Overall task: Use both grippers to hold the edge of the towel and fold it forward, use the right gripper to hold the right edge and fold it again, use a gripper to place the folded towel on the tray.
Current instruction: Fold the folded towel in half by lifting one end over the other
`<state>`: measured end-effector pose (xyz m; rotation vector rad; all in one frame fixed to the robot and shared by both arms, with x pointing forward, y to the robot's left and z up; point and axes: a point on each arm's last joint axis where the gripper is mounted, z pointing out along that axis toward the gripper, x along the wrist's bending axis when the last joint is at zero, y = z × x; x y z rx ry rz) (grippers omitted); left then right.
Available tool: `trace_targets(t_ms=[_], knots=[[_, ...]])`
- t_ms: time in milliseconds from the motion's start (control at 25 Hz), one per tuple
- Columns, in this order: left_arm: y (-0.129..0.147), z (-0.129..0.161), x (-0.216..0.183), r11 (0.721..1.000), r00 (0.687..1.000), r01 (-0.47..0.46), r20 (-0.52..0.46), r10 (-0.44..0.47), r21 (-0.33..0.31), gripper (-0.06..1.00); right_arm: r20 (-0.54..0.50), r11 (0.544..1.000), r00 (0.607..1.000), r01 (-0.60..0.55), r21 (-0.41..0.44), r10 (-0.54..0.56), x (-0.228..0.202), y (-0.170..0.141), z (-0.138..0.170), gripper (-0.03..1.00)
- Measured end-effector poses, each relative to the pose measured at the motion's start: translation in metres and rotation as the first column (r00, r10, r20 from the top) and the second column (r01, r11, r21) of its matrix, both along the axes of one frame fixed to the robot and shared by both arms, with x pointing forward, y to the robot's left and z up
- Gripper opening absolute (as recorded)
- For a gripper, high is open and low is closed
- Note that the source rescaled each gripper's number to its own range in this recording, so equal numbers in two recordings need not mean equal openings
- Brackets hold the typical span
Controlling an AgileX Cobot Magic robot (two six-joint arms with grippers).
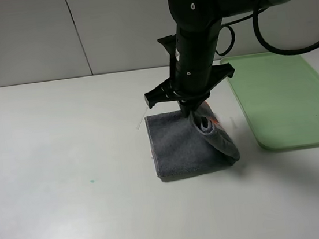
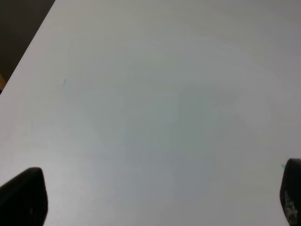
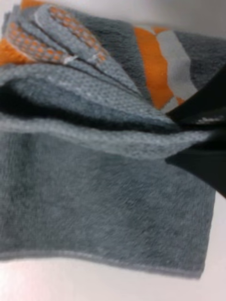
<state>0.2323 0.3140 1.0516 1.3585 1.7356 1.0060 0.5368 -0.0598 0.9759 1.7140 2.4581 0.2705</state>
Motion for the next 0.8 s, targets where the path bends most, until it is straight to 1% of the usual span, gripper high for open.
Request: trace_targets(t_ms=[240, 480, 720, 760, 800], knots=[[0.0, 0.0, 0.0, 1.0, 1.0, 0.0, 0.0, 0.0, 0.0, 1.0, -0.03, 1.0, 0.999, -0.017, 0.008, 0.018, -0.007, 0.013, -0.011, 0.04], [0.0, 0.0, 0.0, 1.0, 1.0, 0.0, 0.0, 0.0, 0.0, 1.0, -0.028, 0.998, 1.0, 0.009, 0.057, -0.007, -0.006, 0.019, -0.013, 0.04], [0.0, 0.0, 0.0, 1.0, 1.0, 0.0, 0.0, 0.0, 0.0, 1.0, -0.04, 0.996, 0.999, 0.023, 0.084, -0.02, -0.007, 0.022, -0.013, 0.04], [0.0, 0.0, 0.0, 1.0, 1.0, 0.0, 0.0, 0.0, 0.0, 1.0, -0.036, 0.995, 0.999, 0.026, 0.096, -0.023, -0.007, 0.022, -0.013, 0.05], [0.0, 0.0, 0.0, 1.0, 1.0, 0.0, 0.0, 0.0, 0.0, 1.0, -0.03, 0.994, 0.999, 0.027, 0.102, -0.024, -0.006, 0.023, -0.012, 0.08]])
